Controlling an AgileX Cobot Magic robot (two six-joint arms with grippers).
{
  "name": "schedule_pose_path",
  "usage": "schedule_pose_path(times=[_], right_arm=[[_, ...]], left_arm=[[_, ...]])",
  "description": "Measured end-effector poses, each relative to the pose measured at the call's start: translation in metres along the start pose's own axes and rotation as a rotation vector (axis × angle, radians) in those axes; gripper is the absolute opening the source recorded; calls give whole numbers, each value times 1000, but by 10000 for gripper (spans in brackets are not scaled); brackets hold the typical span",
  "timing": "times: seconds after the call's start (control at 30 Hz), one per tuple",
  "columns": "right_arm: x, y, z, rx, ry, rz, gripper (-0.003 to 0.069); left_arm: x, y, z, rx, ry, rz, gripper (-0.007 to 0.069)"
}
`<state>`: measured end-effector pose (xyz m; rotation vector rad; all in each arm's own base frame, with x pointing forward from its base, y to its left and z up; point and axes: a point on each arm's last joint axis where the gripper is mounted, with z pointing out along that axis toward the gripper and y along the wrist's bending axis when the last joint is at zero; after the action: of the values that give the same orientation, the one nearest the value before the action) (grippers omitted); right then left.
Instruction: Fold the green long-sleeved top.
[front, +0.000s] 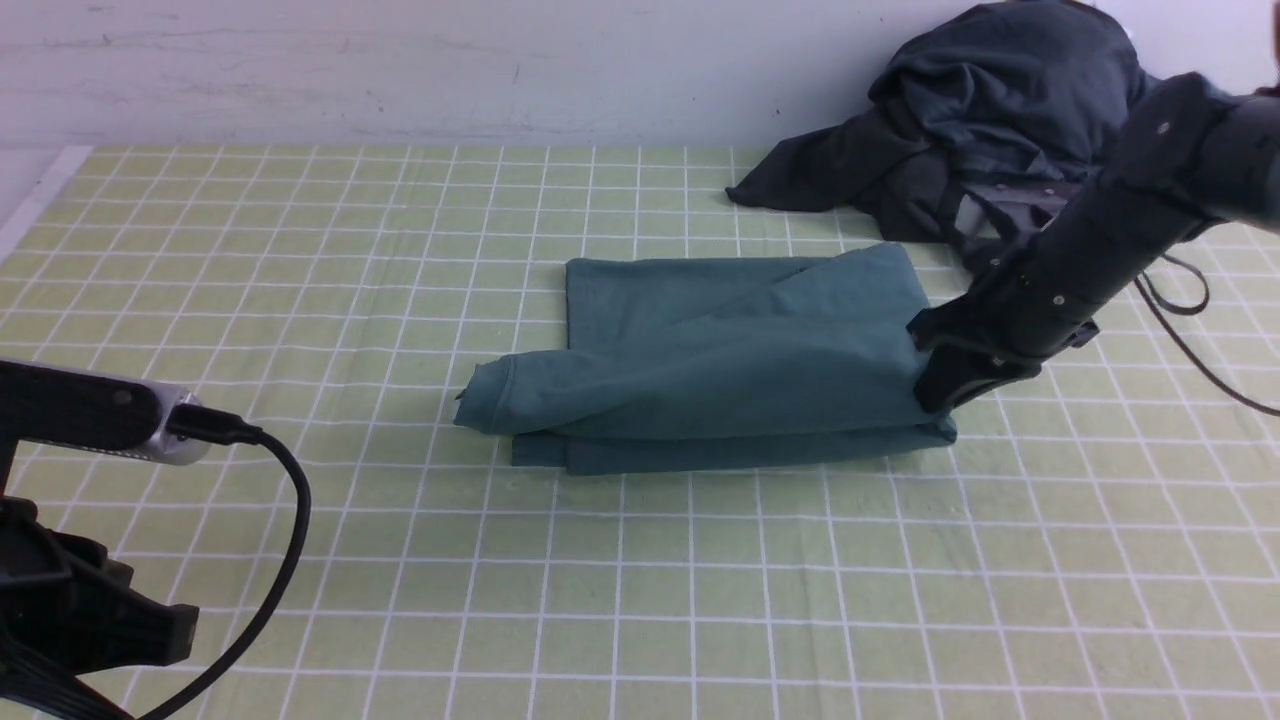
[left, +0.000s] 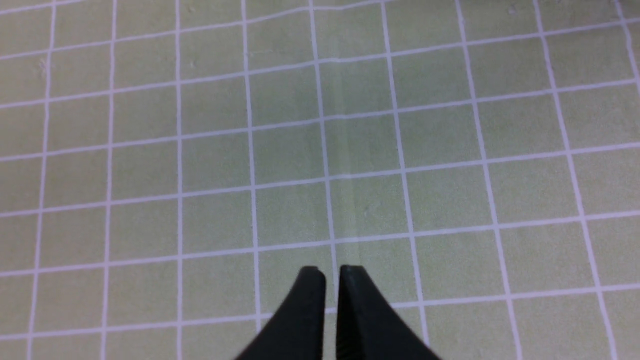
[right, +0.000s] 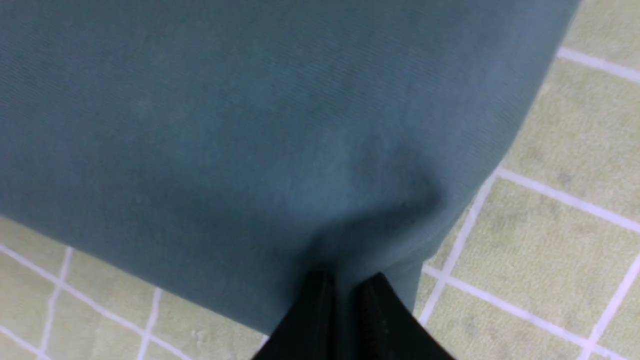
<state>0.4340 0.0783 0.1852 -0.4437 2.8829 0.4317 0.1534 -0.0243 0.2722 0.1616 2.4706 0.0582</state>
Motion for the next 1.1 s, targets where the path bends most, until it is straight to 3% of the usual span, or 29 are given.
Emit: schedule_pose_path(times=[0.23, 0.47, 0.63, 0.73, 0.77, 0.83, 0.93, 1.1], right_arm=[[-1, 7, 6, 189, 24, -42, 42], [0, 6, -7, 241, 24, -25, 166], [3, 16, -46, 262, -26, -25, 227], [7, 27, -85, 282, -110, -26, 208], [14, 39, -126, 310, -194, -31, 170], [19, 46, -147, 331, -253, -44, 142], [45, 71, -212, 376, -415, -78, 30], [101, 104, -263, 365, -635, -152, -10]], left_arm=[[0, 0, 0, 2, 2, -2, 27], [1, -1, -7, 29, -28, -32, 27], [8, 2, -37, 59, -242, -34, 27], [22, 4, -49, 70, -368, -24, 27], [37, 5, -53, 77, -442, -24, 27], [44, 6, -54, 79, -480, -23, 27], [68, 6, -50, 92, -585, -26, 27], [90, 5, -39, 95, -614, -26, 27]])
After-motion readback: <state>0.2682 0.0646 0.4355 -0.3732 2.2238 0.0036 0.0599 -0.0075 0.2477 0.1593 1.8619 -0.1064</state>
